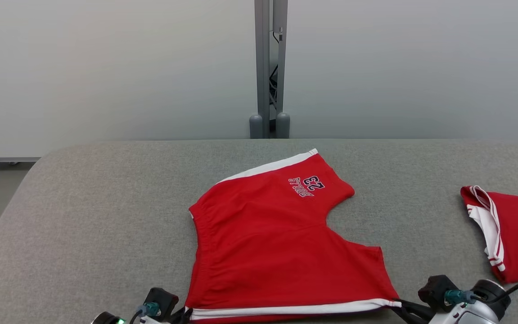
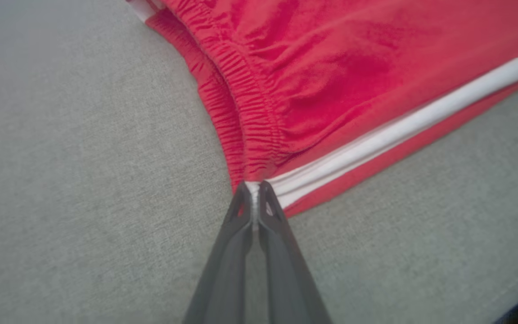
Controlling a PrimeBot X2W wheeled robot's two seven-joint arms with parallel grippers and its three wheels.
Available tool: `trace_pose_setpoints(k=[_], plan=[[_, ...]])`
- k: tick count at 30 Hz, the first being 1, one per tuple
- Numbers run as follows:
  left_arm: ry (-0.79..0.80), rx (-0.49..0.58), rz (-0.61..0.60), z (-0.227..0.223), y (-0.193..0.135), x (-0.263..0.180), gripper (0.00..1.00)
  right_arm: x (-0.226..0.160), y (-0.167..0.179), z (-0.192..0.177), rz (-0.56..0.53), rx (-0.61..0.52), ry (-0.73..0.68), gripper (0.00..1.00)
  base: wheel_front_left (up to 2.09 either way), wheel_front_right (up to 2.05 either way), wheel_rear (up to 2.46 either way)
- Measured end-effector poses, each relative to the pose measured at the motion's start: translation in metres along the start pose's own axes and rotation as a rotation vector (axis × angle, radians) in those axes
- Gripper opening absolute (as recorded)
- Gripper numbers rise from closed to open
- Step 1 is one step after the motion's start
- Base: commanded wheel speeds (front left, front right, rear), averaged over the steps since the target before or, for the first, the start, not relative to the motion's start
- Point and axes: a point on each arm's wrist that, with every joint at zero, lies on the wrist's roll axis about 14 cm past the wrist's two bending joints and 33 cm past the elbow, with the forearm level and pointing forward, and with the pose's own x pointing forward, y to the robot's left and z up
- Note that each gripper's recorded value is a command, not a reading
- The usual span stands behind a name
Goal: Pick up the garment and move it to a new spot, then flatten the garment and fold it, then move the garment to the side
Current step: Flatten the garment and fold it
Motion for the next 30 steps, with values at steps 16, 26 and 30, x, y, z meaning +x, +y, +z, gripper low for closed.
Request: trace_pose_setpoints(k=[16, 26, 30], plan=[[-0.001, 0.059, -0.067, -0.024, -0.007, -0.021, 0.0, -0.023, 0.027, -0.011, 0.075, 0.076, -0.004, 0.0, 0.0, 0.0, 0.0], [-0.022, 0.064, -0.093, -0.019, -0.016, -0.028, 0.0, -0.031, 0.035, -0.008, 0.095, 0.093, -0.01, 0.0, 0.0, 0.0, 0.0], [-0.002, 0.078, -0.11, -0.023, -0.018, -0.034, 0.0, -0.031, 0.041, -0.011, 0.116, 0.108, -0.003, 0.0, 0.0, 0.0, 0.0]])
